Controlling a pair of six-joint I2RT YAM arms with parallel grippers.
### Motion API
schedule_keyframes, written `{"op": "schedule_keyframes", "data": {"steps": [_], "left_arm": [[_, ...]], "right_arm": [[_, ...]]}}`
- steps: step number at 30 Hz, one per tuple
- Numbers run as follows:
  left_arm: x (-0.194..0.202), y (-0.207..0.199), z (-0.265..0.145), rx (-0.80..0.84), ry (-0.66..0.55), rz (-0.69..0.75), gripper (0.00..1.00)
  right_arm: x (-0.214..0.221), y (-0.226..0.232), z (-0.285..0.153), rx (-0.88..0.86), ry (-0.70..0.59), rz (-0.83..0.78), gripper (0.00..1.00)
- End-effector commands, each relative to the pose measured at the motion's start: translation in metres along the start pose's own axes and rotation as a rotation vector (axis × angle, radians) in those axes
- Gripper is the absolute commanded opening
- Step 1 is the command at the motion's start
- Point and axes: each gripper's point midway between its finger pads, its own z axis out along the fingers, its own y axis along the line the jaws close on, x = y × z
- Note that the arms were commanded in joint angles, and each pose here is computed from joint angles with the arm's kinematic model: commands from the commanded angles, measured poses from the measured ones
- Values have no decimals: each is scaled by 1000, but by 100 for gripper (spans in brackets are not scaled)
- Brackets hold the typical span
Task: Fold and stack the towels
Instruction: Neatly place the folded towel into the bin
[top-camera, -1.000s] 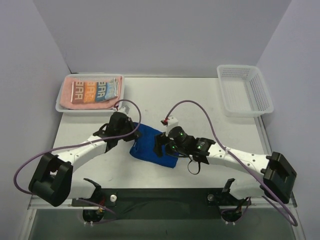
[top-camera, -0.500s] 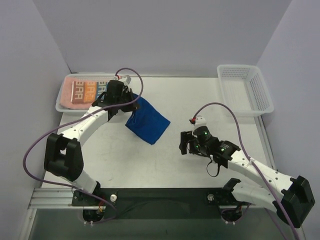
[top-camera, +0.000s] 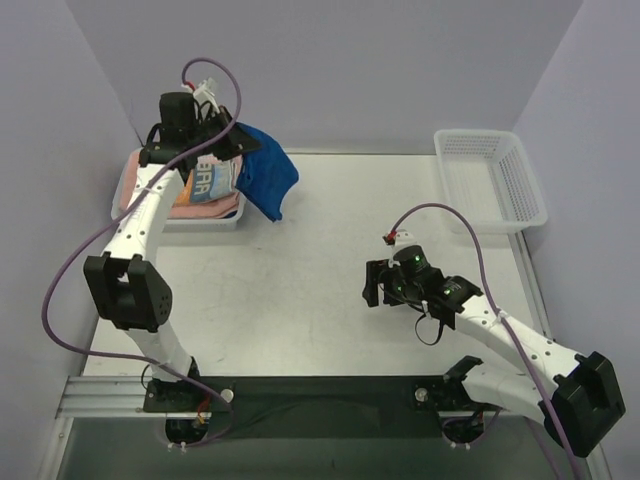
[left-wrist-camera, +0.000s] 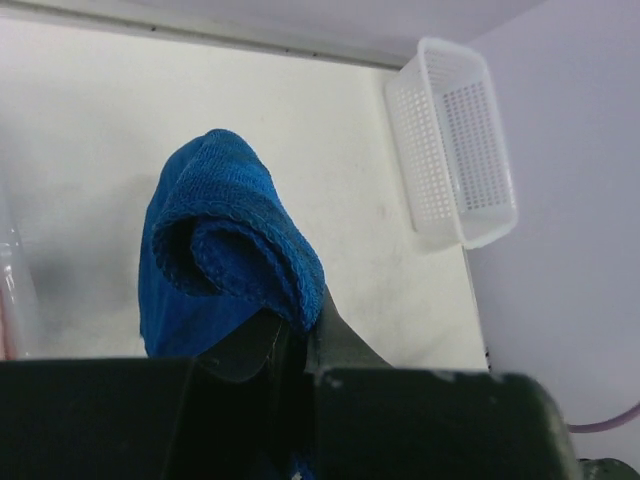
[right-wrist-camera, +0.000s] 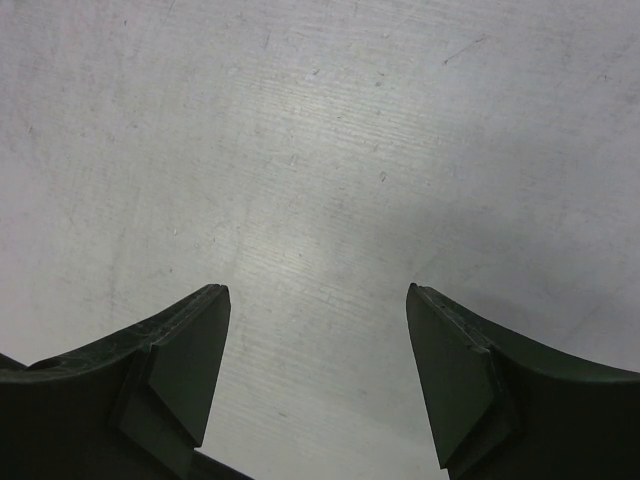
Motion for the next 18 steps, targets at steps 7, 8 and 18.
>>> {"op": "schedule_keyframes", "data": {"steps": [7, 8, 18], "left_arm": [[-58, 7, -25, 71, 46, -86, 0], [-65, 20, -32, 43, 37, -108, 0], [-99, 17, -58, 73, -34, -106, 0]], "right_arm": [[1, -4, 2, -1, 30, 2, 72], [-1, -5, 2, 2, 29, 3, 72], [-3, -8, 5, 17, 31, 23, 72]]}}
